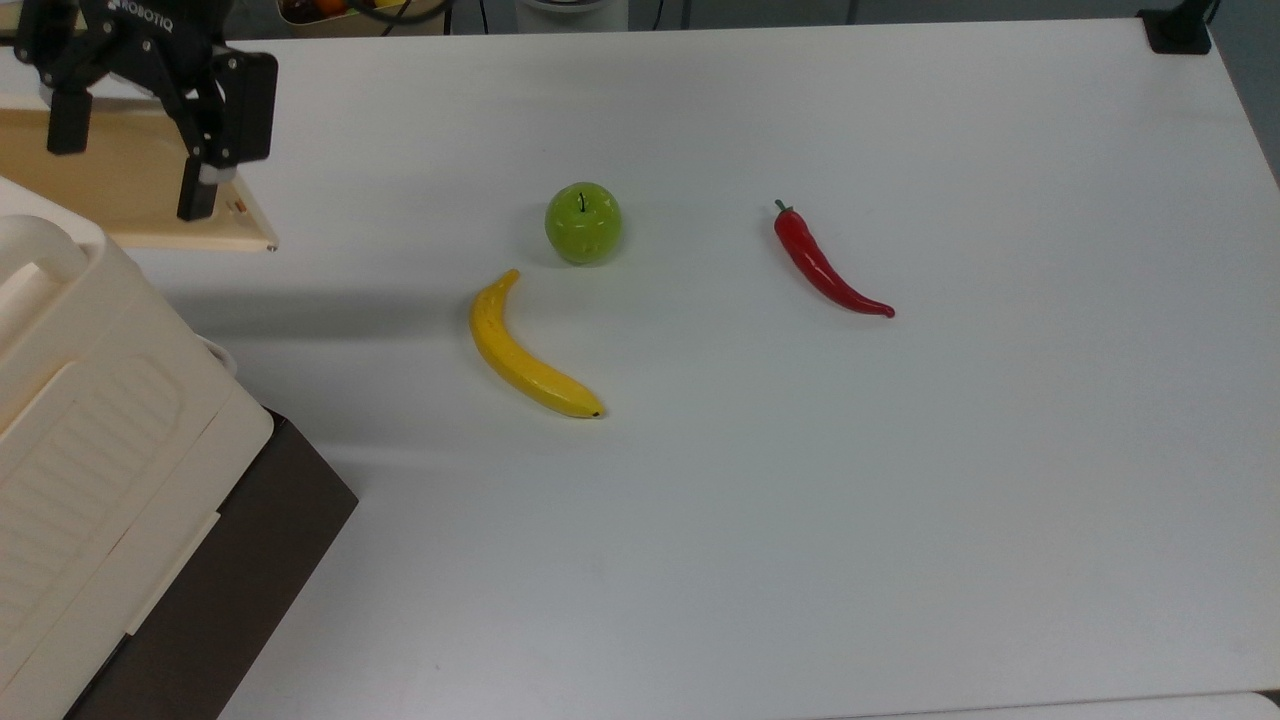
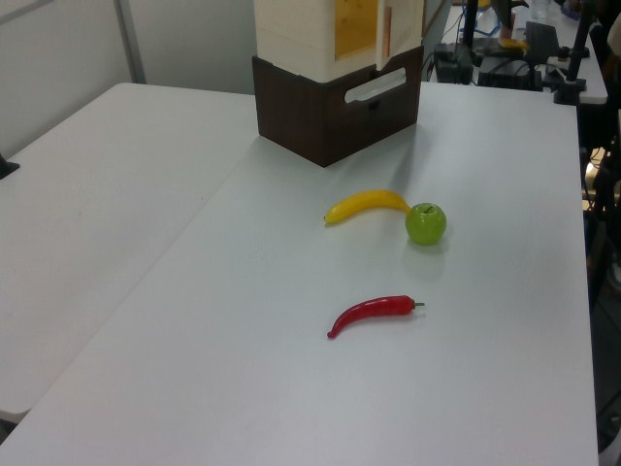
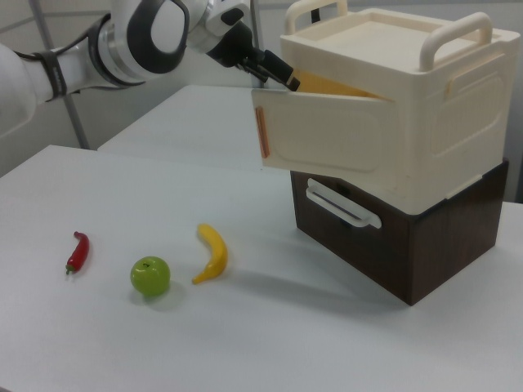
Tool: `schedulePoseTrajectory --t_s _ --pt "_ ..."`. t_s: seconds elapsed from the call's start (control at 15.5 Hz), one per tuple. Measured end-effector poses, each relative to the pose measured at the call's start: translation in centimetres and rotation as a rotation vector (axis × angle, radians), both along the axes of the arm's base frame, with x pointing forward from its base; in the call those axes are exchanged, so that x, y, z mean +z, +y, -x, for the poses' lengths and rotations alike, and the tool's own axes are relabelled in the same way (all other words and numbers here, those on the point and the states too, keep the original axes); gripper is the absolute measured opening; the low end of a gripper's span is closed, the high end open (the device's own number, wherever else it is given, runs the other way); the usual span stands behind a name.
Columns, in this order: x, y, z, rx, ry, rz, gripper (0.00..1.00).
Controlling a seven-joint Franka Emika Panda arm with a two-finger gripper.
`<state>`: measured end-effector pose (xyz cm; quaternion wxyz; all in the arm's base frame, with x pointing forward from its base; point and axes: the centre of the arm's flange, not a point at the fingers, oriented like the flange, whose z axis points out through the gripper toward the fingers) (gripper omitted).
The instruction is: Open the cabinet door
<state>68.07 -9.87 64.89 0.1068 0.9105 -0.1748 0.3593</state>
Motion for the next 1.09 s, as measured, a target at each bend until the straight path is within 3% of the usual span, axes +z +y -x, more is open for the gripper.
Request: schedulePoseTrajectory --t_s 0.51,0.77,1.09 --pt "-0.2 -2.4 3.1 0.09 0.291 0.06 1.0" --pt "1.2 -4.2 5.4 0.156 0.366 0.041 1.0" --pt "0.0 -1.0 5.4 0.207 0.447 0.007 1.0"
